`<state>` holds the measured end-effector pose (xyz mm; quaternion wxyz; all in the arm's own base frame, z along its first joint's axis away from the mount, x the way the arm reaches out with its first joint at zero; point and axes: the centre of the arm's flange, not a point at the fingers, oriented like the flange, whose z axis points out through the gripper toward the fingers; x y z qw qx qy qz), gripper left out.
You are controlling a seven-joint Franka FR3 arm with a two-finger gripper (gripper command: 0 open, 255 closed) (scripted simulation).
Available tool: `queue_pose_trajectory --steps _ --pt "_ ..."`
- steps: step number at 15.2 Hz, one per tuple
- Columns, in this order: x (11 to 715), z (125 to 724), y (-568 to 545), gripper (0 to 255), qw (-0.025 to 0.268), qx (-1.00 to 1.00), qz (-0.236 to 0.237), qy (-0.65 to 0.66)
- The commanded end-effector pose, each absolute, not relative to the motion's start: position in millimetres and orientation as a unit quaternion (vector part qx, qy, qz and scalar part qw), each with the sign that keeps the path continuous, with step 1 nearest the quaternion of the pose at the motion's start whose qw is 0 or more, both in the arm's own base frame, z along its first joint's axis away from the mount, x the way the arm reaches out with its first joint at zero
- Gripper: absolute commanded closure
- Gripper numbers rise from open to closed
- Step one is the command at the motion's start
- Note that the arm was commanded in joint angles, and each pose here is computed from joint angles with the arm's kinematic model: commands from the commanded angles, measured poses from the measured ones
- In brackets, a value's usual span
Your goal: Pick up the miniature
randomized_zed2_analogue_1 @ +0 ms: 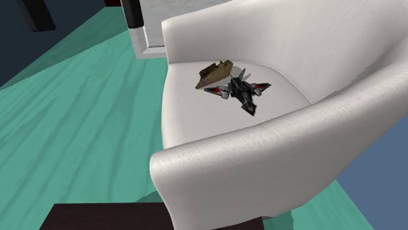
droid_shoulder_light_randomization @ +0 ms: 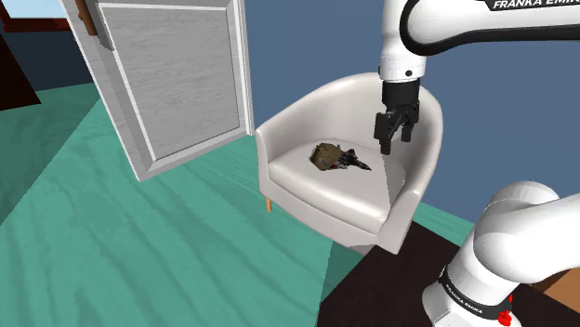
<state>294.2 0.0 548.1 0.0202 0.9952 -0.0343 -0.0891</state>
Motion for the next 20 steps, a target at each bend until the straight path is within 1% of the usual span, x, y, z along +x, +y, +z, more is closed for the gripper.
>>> queue_pose_trajectory --steps 1,20 --pt "294 548 0 0 0.020 0.995 -0.089 -0.034" --pt "385 396 -146 0 0.040 0.993 0.020 -0.114"
